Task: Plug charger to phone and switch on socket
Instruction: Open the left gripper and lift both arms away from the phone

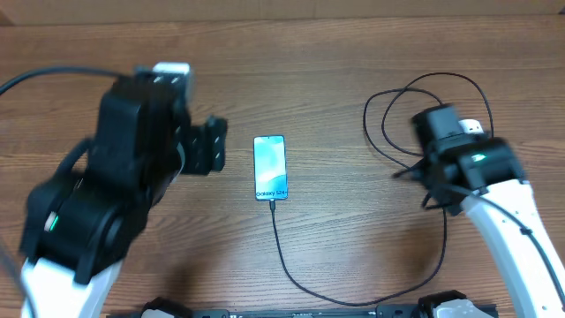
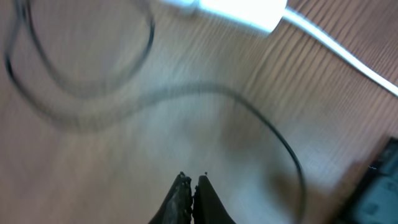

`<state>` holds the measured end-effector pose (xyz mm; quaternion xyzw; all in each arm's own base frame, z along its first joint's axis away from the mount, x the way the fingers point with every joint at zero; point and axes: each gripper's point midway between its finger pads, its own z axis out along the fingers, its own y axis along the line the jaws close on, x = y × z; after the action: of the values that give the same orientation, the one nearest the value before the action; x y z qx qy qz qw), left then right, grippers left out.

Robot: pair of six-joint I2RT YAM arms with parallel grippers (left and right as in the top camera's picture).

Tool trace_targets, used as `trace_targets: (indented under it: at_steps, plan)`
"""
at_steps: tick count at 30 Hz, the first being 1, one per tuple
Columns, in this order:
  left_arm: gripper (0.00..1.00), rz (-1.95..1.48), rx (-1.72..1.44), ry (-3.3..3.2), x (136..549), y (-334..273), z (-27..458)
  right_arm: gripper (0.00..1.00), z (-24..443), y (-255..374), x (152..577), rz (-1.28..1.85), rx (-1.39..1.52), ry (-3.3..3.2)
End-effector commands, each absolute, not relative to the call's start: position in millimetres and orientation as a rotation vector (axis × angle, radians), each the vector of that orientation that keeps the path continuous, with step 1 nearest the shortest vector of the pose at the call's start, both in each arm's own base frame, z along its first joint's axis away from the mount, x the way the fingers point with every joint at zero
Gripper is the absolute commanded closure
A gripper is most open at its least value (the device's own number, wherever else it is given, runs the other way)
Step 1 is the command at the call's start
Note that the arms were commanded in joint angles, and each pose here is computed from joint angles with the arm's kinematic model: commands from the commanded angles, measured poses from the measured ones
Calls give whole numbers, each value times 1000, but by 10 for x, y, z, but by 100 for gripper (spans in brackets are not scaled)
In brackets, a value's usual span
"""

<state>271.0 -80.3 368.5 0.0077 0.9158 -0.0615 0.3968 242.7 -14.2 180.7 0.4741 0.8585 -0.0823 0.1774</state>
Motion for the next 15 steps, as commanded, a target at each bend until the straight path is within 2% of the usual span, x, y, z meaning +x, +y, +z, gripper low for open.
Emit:
trace_targets:
  at_steps: [1,7,9,10,11,15]
  plan:
    - [15,-43,-174,2247,2493,-461,3766,96,1791,-611,2544,-272,1543,2220]
    - [14,-12,-336,2179,2074,-112,3670,96,1572,-1158,2958,-128,1535,2243]
    - [10,1,-360,2183,1956,-38,3557,96,1430,-1323,3025,-73,1559,2270]
    - [2,7,-359,2191,1910,-17,3498,96,1355,-1399,3041,-38,1579,2289]
    - [0,13,-357,2200,1882,-5,3454,96,1298,-1450,3059,-2,1596,2304]
    - [0,44,-348,2246,1845,9,3281,96,1098,-1680,3182,177,1634,2378]
